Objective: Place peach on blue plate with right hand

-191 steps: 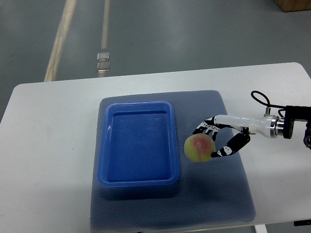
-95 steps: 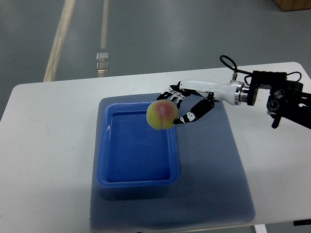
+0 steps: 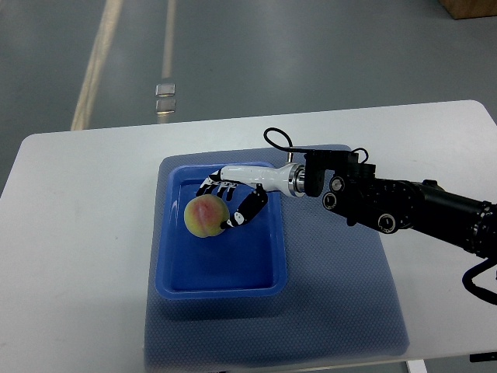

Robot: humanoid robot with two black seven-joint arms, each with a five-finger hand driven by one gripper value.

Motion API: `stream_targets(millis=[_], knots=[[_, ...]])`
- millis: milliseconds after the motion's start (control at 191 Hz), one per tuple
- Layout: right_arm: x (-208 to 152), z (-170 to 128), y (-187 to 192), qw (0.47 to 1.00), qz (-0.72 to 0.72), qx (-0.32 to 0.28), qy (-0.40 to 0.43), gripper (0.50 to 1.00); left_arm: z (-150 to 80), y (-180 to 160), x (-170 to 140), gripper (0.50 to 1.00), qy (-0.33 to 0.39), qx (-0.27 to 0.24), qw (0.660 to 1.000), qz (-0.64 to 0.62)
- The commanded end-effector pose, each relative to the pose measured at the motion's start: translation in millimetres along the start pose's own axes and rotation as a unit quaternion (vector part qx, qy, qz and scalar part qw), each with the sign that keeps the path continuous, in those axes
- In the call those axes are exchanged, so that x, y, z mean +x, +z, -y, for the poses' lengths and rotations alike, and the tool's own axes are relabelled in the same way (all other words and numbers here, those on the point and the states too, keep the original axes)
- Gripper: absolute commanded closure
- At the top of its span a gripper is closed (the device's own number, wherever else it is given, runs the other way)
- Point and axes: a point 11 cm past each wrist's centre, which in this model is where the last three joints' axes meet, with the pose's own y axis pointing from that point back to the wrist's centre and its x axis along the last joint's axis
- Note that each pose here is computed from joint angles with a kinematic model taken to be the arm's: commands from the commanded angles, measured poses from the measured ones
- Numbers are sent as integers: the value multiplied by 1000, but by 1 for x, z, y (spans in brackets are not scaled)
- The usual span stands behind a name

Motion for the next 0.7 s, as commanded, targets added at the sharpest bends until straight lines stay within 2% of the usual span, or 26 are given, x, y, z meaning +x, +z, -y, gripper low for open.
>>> stream_targets(millis=[0, 37, 199, 205, 215, 299, 378, 430, 483, 488, 608, 692], knots=[[1, -3, 3, 1000, 4, -2, -1, 581, 0, 0, 0, 500, 0, 0, 1000, 0], [2, -3, 2, 1000, 7, -1, -2, 568, 0, 0, 0, 500, 0, 0, 1000, 0], [20, -10, -5, 999, 28, 15, 5, 568, 0, 0, 0, 500, 0, 0, 1000, 0], [45, -22, -11, 997, 55, 32, 31, 568, 0, 0, 0, 500, 0, 0, 1000, 0], [52, -25, -13, 997, 61, 38, 38, 568, 0, 0, 0, 500, 0, 0, 1000, 0], [89, -47, -23, 989, 106, 75, 74, 568, 0, 0, 0, 500, 0, 0, 1000, 0], [133, -87, -19, 964, 185, 125, 143, 568, 0, 0, 0, 500, 0, 0, 1000, 0], [145, -111, -6, 934, 258, 162, 186, 568, 0, 0, 0, 500, 0, 0, 1000, 0], [145, -111, -6, 934, 258, 162, 186, 568, 0, 0, 0, 500, 0, 0, 1000, 0], [140, -130, 21, 888, 348, 193, 231, 568, 0, 0, 0, 500, 0, 0, 1000, 0], [121, -166, 75, 760, 505, 254, 322, 568, 0, 0, 0, 500, 0, 0, 1000, 1], [98, -185, 115, 675, 579, 263, 374, 568, 0, 0, 0, 500, 0, 1, 1000, 1]])
